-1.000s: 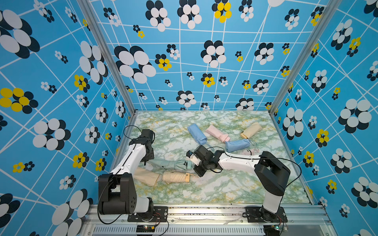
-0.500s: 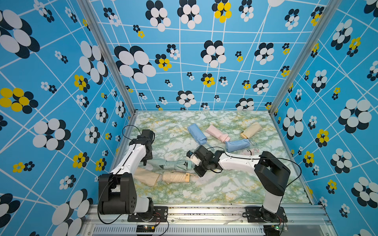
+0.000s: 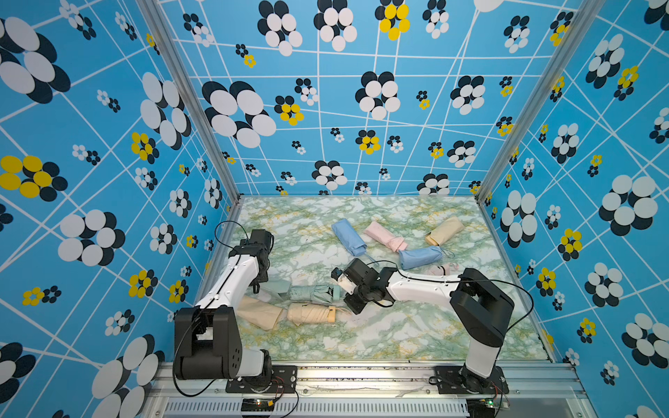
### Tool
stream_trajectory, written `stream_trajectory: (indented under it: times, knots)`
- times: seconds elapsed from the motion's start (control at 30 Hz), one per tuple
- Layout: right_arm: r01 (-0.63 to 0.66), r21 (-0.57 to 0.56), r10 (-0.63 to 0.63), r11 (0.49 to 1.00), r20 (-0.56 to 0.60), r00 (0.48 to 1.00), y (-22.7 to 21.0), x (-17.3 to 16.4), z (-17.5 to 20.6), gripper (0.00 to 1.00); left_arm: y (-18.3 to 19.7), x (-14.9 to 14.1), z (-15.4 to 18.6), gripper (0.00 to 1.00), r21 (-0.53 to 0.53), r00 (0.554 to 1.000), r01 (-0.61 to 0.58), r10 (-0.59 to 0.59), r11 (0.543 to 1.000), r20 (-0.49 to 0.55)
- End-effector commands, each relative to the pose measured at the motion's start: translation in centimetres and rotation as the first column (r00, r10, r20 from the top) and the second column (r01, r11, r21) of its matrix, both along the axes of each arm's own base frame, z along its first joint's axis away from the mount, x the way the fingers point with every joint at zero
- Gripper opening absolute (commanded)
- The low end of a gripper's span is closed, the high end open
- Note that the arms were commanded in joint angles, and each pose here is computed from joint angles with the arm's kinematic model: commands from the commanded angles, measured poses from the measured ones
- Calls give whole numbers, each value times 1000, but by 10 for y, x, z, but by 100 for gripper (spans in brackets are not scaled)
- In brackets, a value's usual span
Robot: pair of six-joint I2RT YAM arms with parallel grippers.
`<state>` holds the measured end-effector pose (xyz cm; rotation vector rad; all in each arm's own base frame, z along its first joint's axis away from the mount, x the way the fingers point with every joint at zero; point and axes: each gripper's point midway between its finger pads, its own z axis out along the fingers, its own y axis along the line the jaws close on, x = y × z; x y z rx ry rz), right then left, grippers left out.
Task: Take umbrellas out of sleeves
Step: Move the umbrella to the center of the board.
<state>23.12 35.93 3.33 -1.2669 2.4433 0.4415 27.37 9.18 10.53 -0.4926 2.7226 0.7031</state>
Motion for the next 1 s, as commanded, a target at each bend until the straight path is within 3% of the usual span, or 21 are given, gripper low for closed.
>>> stream_trajectory:
  times: [0.0, 0.43, 0.77, 0.97]
  knots:
    - [13, -9, -13, 1000, 7, 1000, -7, -1, 8, 0, 5, -7, -1, 0, 32, 999, -24, 25, 999, -26]
    - [16, -12, -16, 1000, 7, 1000, -6, 0, 8, 1, 5, -7, -1, 1, 33, 999, -31, 32, 999, -27]
    - [17, -10, -17, 1000, 10, 1000, -4, 2, 13, 25, 4, -8, 4, 32, 32, 1000, -27, 27, 999, -8]
    - [25, 12, -25, 1000, 38, 999, -3, 5, 29, 37, 0, -2, 18, 39, 25, 998, 2, -4, 1000, 62]
